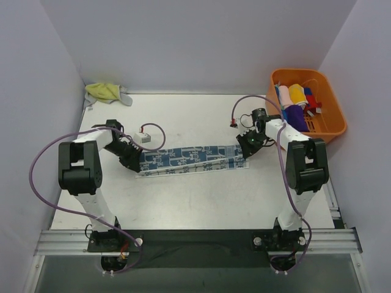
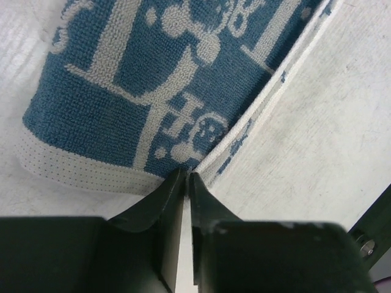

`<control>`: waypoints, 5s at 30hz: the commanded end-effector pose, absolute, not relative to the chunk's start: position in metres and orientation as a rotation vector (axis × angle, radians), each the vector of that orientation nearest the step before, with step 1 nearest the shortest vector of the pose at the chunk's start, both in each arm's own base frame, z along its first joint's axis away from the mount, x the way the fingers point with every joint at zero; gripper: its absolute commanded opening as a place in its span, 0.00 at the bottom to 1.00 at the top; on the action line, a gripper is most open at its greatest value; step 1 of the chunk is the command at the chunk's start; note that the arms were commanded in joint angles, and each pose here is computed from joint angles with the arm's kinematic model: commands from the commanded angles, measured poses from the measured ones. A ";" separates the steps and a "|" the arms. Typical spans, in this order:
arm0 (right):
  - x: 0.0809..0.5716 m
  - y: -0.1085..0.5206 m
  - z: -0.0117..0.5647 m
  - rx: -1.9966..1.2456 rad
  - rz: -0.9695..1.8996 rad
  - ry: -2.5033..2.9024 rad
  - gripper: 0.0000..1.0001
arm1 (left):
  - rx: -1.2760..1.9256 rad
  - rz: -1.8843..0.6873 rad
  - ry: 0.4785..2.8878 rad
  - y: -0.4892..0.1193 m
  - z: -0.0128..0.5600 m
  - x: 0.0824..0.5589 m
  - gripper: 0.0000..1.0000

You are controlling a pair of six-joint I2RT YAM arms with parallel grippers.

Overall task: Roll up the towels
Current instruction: Fold the towel

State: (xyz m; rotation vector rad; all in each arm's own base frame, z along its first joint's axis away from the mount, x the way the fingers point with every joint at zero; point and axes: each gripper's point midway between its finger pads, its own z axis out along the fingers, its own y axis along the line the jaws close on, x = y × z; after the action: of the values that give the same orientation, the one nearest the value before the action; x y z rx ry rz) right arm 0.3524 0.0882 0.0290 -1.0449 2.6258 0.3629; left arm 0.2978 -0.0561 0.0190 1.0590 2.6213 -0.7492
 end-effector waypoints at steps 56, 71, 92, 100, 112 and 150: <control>0.405 0.170 0.091 -0.542 0.592 2.682 0.18 | 0.568 -0.794 2.304 -0.144 0.100 0.368 0.39; 0.428 0.136 0.012 -0.419 0.357 2.869 0.12 | 0.324 -0.623 2.573 -0.102 0.025 0.380 0.26; 0.411 0.064 0.058 -0.200 0.125 2.837 0.41 | 0.510 -0.711 2.394 -0.120 0.082 0.340 0.50; 0.408 0.049 0.023 -0.183 0.063 2.925 0.38 | 0.536 -0.724 2.403 -0.124 0.077 0.337 0.53; 0.391 0.054 0.003 -0.240 0.093 3.042 0.23 | 0.517 -0.706 2.450 -0.121 0.068 0.344 0.55; 0.368 0.240 0.100 -0.644 0.402 2.768 0.00 | 0.377 -0.785 2.615 -0.125 0.023 0.339 0.51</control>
State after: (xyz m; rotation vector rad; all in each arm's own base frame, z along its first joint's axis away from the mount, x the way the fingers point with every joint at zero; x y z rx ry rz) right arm 0.3770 0.2232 0.1053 -0.6764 2.7090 0.3356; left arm 0.3332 -0.1213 0.0261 0.3817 2.6119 -0.7760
